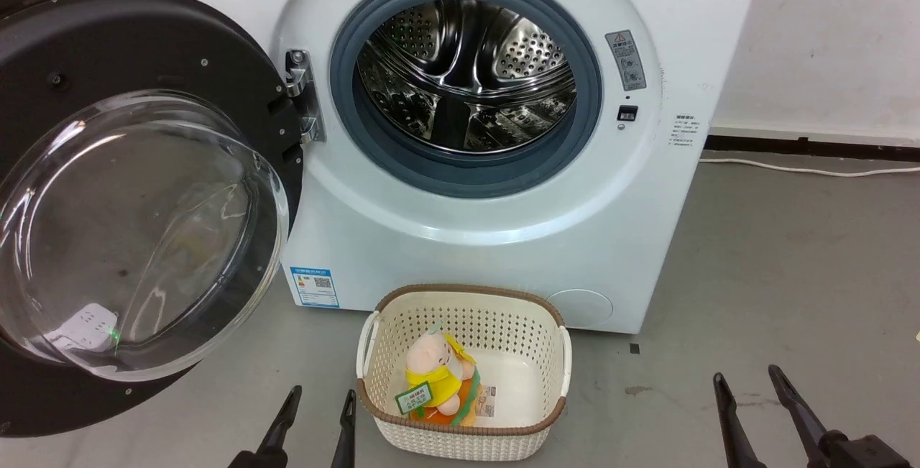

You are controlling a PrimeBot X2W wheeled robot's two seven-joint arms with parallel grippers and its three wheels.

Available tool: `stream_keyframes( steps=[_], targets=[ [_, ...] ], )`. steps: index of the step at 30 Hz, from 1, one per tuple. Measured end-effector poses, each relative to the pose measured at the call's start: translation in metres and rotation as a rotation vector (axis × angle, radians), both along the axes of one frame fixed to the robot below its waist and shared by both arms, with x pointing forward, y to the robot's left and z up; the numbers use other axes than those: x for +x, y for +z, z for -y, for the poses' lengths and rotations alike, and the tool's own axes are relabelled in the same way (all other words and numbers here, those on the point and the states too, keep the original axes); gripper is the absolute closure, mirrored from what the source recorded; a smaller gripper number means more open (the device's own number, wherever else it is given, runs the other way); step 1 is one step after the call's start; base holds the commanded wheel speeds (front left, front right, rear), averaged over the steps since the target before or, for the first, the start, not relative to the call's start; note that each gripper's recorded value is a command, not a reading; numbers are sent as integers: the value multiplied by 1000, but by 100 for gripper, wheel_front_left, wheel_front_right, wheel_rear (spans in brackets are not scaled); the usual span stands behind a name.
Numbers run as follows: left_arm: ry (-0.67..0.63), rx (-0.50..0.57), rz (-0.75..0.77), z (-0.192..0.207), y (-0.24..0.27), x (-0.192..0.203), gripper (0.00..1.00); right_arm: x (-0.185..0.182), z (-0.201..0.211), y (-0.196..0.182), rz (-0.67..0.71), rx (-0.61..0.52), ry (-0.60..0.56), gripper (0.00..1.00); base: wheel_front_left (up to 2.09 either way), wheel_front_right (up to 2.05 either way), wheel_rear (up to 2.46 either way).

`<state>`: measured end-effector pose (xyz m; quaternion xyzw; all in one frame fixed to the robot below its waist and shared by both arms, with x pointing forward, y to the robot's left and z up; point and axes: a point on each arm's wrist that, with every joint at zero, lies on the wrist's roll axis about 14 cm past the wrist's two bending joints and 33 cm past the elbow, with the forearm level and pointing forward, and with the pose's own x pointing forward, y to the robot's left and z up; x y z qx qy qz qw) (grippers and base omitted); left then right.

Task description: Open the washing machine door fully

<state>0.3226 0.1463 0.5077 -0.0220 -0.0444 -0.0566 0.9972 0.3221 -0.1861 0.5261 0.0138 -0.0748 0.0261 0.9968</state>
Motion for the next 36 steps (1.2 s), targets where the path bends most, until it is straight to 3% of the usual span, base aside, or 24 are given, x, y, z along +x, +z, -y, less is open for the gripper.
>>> stream_keyframes(
  steps=[31, 32, 36],
  targets=[
    [22, -10, 2, -4, 0, -3, 0, 1, 1, -10, -31, 4, -2, 0, 0, 0, 0],
    [20, -13, 2, -4, 0, -3, 100, 1, 1, -10, -32, 4, -2, 100, 0, 0, 0],
    [18, -13, -2, -3, -1, -3, 100, 1, 1, -10, -33, 4, -2, 100, 0, 0, 0]
  ],
)
